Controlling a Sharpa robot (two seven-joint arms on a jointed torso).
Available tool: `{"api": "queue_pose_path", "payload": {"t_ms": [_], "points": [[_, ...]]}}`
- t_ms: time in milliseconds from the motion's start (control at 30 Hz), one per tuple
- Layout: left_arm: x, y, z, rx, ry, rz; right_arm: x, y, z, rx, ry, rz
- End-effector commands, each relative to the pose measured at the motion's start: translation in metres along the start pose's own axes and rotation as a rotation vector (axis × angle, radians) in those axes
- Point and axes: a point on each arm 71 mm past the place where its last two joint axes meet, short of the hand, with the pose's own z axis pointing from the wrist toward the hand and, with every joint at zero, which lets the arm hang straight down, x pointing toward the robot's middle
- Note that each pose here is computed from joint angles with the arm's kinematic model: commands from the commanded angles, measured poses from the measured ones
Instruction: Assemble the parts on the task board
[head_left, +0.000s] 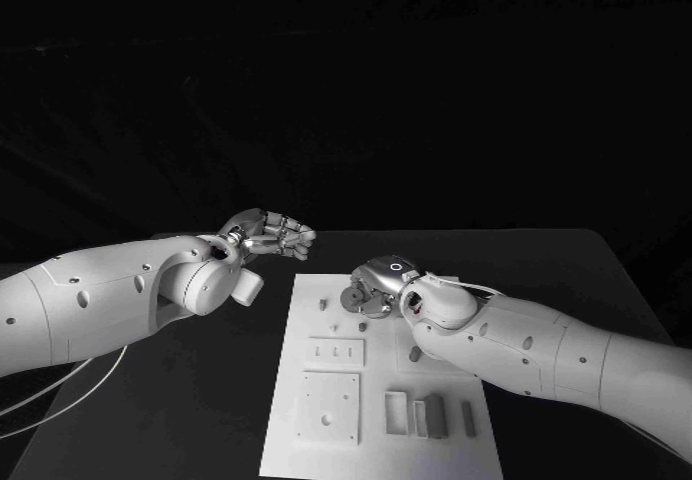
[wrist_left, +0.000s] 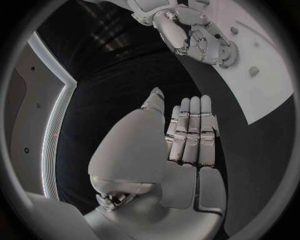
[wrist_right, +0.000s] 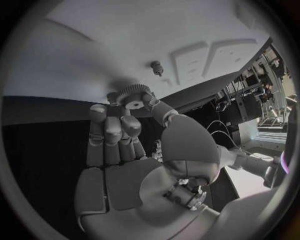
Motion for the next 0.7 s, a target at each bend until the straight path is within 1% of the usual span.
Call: {"api": "queue_pose_path", "payload": {"t_ms": [33, 700], "points": [[0.0011, -0.0023, 0.0005, 0.014, 0.008, 0.000, 0.0036, 0.0016, -0.0001, -0.006, 0.009, -0.016], [0.0020, -0.0025, 0.0008, 0.014, 0.011, 0.000, 0.0060, 0.0062, 0.0024, -0.009, 0.015, -0.010]]}}
